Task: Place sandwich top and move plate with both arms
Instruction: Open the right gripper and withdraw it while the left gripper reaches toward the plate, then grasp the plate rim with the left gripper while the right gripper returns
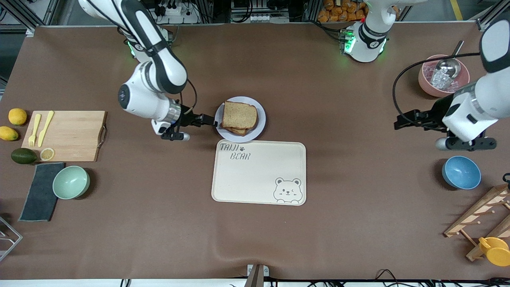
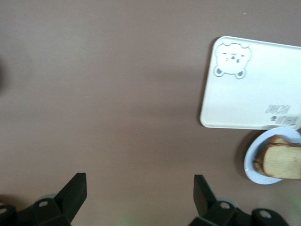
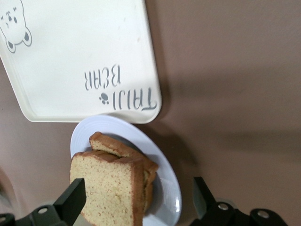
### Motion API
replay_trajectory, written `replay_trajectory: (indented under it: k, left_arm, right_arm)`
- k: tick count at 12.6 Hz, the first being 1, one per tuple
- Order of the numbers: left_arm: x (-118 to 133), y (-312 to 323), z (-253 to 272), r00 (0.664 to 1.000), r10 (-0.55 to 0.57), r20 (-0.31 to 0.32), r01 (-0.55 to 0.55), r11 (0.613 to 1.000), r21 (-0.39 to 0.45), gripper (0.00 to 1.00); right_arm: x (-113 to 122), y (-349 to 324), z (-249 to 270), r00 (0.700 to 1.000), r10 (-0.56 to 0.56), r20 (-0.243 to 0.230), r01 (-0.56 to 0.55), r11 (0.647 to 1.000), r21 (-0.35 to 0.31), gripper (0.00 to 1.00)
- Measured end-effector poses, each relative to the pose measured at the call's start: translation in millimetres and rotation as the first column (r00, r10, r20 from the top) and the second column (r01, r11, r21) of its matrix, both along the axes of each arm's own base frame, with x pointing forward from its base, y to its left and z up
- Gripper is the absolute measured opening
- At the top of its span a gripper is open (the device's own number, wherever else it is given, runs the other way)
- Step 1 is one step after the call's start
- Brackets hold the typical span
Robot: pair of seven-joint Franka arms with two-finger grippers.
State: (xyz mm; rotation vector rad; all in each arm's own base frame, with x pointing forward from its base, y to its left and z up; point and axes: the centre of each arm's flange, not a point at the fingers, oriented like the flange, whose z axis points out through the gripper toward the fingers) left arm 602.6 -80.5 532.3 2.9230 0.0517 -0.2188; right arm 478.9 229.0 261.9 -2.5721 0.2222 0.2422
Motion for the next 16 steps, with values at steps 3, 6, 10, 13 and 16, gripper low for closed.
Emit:
replay_trajectory:
  k: [3,6,10,13,16]
  left_arm:
    - [-2.3,-18.2,-42.2,0.998,-0.025,-0.060,0.015,0.988,-0.156,1.00]
    - [-17.7,-38.6,-84.9,0.989,-0.117,-0.095,0.087,0.958,-0.272,1.00]
    - [-46.4,-55.4,-165.1,0.989,-0.097,-0.112,0.032,0.878,-0.477,1.00]
    - [-85.7,-114.5,-222.1,0.993,-0.024,-0.119,-0.042,0.850,-0.525,1.00]
    - [-145.7,-173.0,-280.8,0.992,0.073,-0.106,-0.123,0.788,-0.604,1.00]
  right_arm:
    - [40.4,-59.9,31.5,0.998,0.052,-0.035,-0.053,0.998,-0.028,1.00]
    - [62.7,-119.9,53.9,0.996,0.050,-0.076,-0.053,0.998,-0.032,1.00]
    - [70.0,-192.5,56.2,0.995,0.093,-0.033,-0.094,0.995,-0.035,1.00]
    - [79.7,-249.2,85.7,0.985,0.164,-0.045,-0.168,0.981,-0.099,1.00]
    - [90.3,-288.6,127.0,0.977,0.206,-0.053,-0.212,0.962,-0.173,1.00]
